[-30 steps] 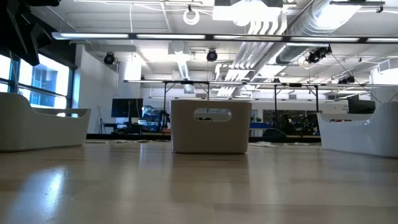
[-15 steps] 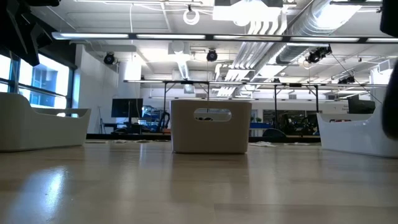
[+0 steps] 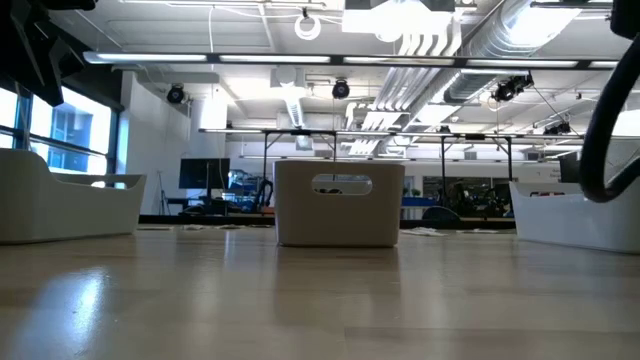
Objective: Pick & Place First Aid Supplies
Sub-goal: Put the ointment pack into the right gray bin, then put the bandage pack into the left gray bin
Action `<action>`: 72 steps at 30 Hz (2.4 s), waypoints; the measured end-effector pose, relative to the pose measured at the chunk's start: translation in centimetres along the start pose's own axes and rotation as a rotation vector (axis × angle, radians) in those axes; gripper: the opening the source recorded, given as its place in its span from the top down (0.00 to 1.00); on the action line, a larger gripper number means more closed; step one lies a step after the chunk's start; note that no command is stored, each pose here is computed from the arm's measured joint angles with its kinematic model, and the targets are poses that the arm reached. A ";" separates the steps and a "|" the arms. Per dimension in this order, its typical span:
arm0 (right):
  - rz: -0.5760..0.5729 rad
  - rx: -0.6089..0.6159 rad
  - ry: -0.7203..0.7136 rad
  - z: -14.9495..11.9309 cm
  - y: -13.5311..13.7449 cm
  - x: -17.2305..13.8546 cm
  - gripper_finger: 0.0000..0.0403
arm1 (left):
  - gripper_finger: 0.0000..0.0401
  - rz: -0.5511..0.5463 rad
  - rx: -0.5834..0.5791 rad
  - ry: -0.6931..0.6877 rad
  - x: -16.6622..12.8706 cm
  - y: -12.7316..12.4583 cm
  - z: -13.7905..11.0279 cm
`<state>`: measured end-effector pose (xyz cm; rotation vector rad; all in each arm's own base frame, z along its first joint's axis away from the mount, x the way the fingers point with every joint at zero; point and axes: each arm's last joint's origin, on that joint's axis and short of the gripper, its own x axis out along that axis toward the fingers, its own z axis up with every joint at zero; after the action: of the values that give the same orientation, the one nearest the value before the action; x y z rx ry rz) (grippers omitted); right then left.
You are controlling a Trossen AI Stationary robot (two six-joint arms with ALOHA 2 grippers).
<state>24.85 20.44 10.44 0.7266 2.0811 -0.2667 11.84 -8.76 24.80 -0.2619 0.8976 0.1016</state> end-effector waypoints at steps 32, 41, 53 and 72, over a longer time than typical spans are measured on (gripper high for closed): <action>-0.176 -0.208 -0.714 0.4 4.3 -16.2 1.00 | 0.68 0.000 0.001 0.000 0.0 0.0 0.0; -0.441 -0.276 -1.258 5.3 1.7 -25.9 1.00 | 0.68 0.000 0.000 0.000 0.0 0.0 0.0; -0.500 -0.342 -0.896 16.2 -4.6 -24.8 1.00 | 0.68 0.000 0.000 0.000 0.0 0.0 0.0; -0.486 -0.431 -0.808 18.0 -5.3 -23.9 0.69 | 0.68 0.000 0.000 0.000 0.0 0.0 0.0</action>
<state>44.35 -1.23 18.90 -0.1611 1.4185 -0.3002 11.84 -8.76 24.80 -0.2617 0.8977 0.1015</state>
